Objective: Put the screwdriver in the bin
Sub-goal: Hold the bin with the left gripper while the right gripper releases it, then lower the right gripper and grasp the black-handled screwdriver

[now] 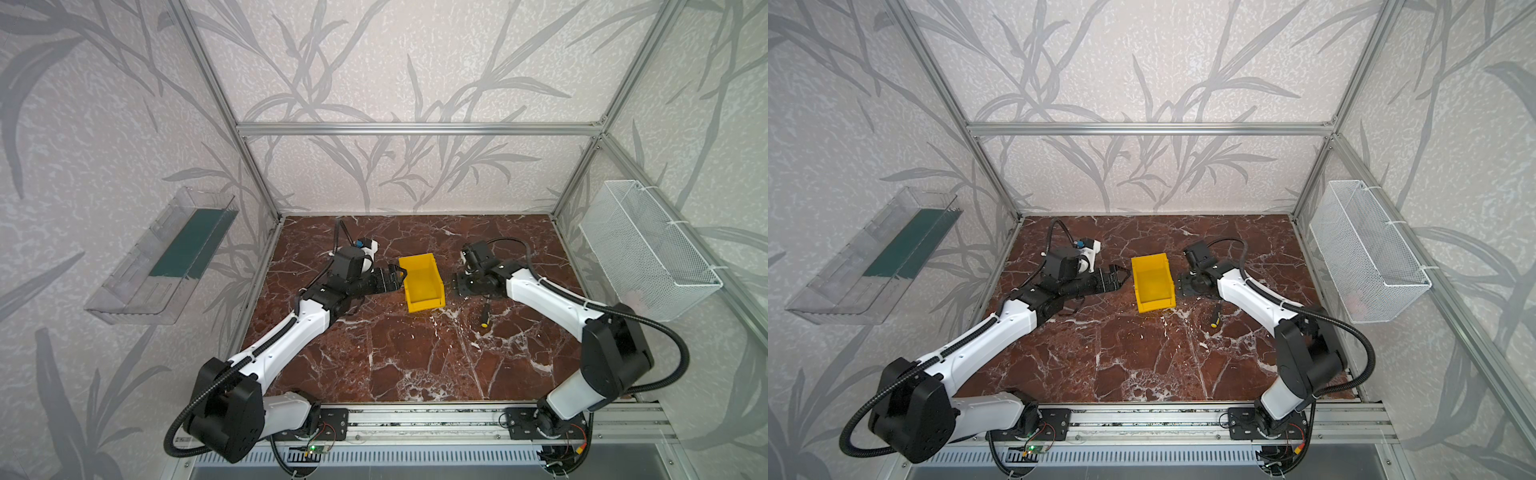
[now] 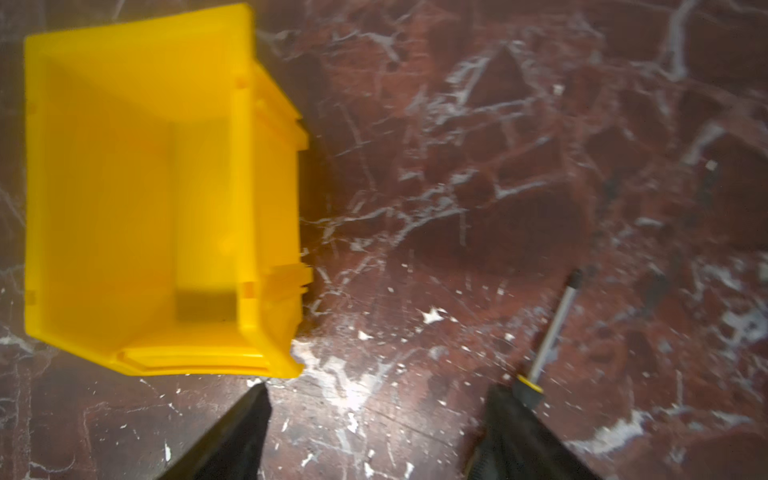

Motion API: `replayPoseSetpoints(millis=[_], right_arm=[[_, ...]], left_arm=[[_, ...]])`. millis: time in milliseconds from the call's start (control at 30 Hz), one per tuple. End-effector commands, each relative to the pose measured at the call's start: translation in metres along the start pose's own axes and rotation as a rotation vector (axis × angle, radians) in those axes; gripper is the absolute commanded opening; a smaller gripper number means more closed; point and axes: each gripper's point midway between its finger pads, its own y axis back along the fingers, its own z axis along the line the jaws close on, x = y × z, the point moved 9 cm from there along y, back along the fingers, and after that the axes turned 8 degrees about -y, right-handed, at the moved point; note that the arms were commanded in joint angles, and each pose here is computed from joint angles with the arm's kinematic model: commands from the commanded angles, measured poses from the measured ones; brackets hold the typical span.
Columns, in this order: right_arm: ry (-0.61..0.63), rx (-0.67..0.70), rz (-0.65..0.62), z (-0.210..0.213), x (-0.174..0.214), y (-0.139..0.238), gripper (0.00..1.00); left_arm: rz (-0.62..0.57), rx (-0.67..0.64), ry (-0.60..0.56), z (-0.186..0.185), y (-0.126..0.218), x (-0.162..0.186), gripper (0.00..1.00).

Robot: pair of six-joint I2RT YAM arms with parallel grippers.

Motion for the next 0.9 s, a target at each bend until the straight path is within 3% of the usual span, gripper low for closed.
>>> replayPoseSetpoints(millis=[0,167,400,667,767,867], right_arm=[[-0.105,0.082,0.112,-0.041,0.024,-0.011,0.85],[-0.182,0.137,0.153,-0.071,0.044,-0.022,0.80],[-0.212,0.100,0.197,-0.069,0.052,-0.041,0.66],[-0.203,0.106,0.226,-0.068,0.050,-0.052,0.39],[-0.182,0.116,0.222,-0.068,0.049,-0.048,0.19],[-0.105,0.097,0.195,-0.062,0.041,-0.034,0.10]], left_arm=[[0.010,0.094,-0.020,-0.015,-0.006,-0.003,0.99],[0.038,0.180,-0.012,-0.026,-0.014,0.002,0.99],[0.041,0.165,-0.024,-0.025,-0.014,0.001,0.99],[0.041,0.158,-0.026,-0.024,-0.014,0.002,0.99],[0.039,0.159,-0.026,-0.025,-0.013,0.001,0.99],[0.045,0.154,-0.021,-0.023,-0.015,0.001,0.99]])
